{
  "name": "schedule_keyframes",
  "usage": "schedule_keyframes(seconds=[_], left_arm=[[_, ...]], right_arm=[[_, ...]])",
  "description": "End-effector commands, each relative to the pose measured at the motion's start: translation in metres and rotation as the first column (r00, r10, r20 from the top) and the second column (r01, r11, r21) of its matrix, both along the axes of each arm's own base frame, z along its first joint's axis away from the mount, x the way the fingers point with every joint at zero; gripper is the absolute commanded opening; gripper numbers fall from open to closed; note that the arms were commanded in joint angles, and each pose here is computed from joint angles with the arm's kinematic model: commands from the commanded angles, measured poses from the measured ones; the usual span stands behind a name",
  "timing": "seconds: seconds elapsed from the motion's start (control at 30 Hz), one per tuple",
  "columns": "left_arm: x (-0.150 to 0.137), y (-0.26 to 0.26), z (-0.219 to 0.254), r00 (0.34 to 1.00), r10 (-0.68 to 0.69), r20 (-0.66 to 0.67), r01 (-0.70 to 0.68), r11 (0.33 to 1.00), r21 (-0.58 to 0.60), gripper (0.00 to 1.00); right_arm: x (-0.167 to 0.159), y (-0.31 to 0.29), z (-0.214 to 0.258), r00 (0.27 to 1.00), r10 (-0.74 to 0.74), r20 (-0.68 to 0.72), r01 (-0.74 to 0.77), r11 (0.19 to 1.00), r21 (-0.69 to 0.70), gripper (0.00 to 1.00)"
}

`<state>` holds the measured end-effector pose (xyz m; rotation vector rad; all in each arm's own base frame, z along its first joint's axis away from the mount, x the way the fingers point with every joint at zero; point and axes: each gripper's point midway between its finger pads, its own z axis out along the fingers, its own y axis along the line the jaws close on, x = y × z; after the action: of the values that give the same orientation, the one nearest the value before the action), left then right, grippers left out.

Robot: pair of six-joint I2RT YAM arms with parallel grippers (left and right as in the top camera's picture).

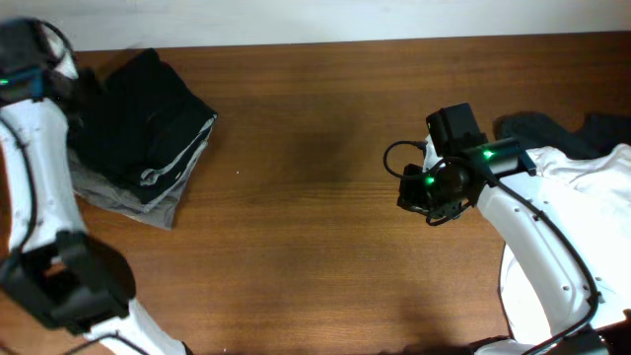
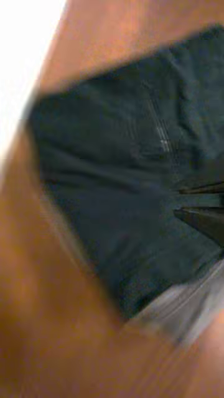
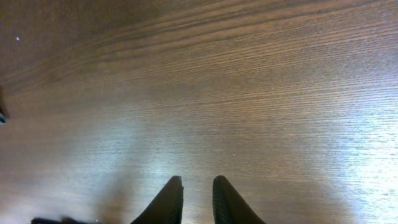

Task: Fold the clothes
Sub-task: 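Release the shorts and press them flat on the stack with the left gripper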

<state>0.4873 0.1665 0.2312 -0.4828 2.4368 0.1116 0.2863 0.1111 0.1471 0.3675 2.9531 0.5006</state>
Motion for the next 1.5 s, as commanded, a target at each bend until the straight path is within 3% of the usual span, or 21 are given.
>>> schedule_keyframes(seconds=[0.0,0.07,0.2,0.3,0.43,0.53,0.57,0.6,0.63,0.7,0.87,0.97,1.1,1.27,1.37,1.47], left_arm=[[0.001,0.024,-0.025,0.995,-0.024,-0.097,0.037,0.990,0.137,0.08],[-0.005,0.051,-0.059,0.977,0.098,-0.187,-0.060,0.978,0.200,0.06],[-0.029,0.095,-0.120,0.922,0.268,-0.281,-0.239,0.962,0.131,0.10],[-0.031,0.098,-0.130,0.930,0.239,-0.278,-0.242,0.970,0.025,0.11],[-0.035,0.083,-0.078,0.960,0.205,-0.192,-0.214,0.976,-0.028,0.12],[-0.061,0.058,-0.023,0.973,0.172,-0.153,-0.184,0.980,-0.069,0.19],[-0.079,0.044,-0.010,0.972,0.155,-0.175,-0.173,0.980,-0.094,0.26],[-0.093,0.032,-0.007,0.967,0.139,-0.214,-0.168,0.978,-0.126,0.27],[-0.104,0.021,-0.012,0.958,0.117,-0.262,-0.165,0.972,-0.168,0.18],[-0.119,0.003,-0.037,0.932,0.094,-0.349,-0.190,0.949,-0.251,0.01],[-0.151,-0.020,-0.140,0.860,0.064,-0.507,-0.255,0.913,-0.318,0.01],[-0.162,-0.046,-0.200,0.859,0.011,-0.513,-0.222,0.909,-0.352,0.01],[-0.129,-0.034,-0.241,0.948,0.049,-0.315,-0.141,0.951,-0.277,0.01],[-0.073,-0.050,-0.224,0.999,-0.036,0.005,0.035,0.934,-0.354,0.01],[-0.062,-0.081,-0.218,1.000,-0.011,0.025,0.021,0.888,-0.460,0.01],[-0.042,-0.109,-0.210,0.993,-0.083,0.087,0.112,0.901,-0.419,0.02]], right_arm=[[0.003,-0.003,0.005,1.000,-0.008,0.020,0.008,1.000,-0.011,0.21],[0.002,-0.003,0.005,1.000,-0.008,0.019,0.008,1.000,-0.011,0.21],[-0.003,-0.004,0.003,1.000,-0.007,-0.002,0.007,1.000,-0.013,0.21],[-0.004,-0.004,0.003,1.000,-0.007,-0.007,0.007,1.000,-0.014,0.21],[-0.004,-0.004,0.003,1.000,-0.007,-0.007,0.007,1.000,-0.014,0.21],[-0.004,-0.004,0.003,1.000,-0.007,-0.006,0.007,1.000,-0.014,0.21],[-0.003,-0.004,0.003,1.000,-0.007,-0.005,0.007,1.000,-0.015,0.21],[-0.003,-0.005,0.003,1.000,-0.008,-0.002,0.008,1.000,-0.017,0.21],[-0.002,-0.005,0.003,1.000,-0.008,0.000,0.008,1.000,-0.019,0.21],[-0.001,-0.005,0.003,1.000,0.000,0.005,0.001,1.000,-0.020,0.21],[0.000,-0.005,0.004,1.000,0.017,0.016,-0.016,1.000,-0.022,0.22],[0.007,-0.003,0.006,0.999,0.016,0.048,-0.015,1.000,-0.015,0.23],[0.010,-0.002,0.006,0.998,0.016,0.059,-0.015,1.000,-0.014,0.27],[0.012,-0.005,0.006,0.998,0.011,0.067,-0.009,1.000,-0.029,0.27],[0.012,-0.005,0.006,0.998,0.012,0.067,-0.010,1.000,-0.029,0.27],[0.011,-0.005,0.006,0.998,0.012,0.064,-0.010,1.000,-0.029,0.27]])
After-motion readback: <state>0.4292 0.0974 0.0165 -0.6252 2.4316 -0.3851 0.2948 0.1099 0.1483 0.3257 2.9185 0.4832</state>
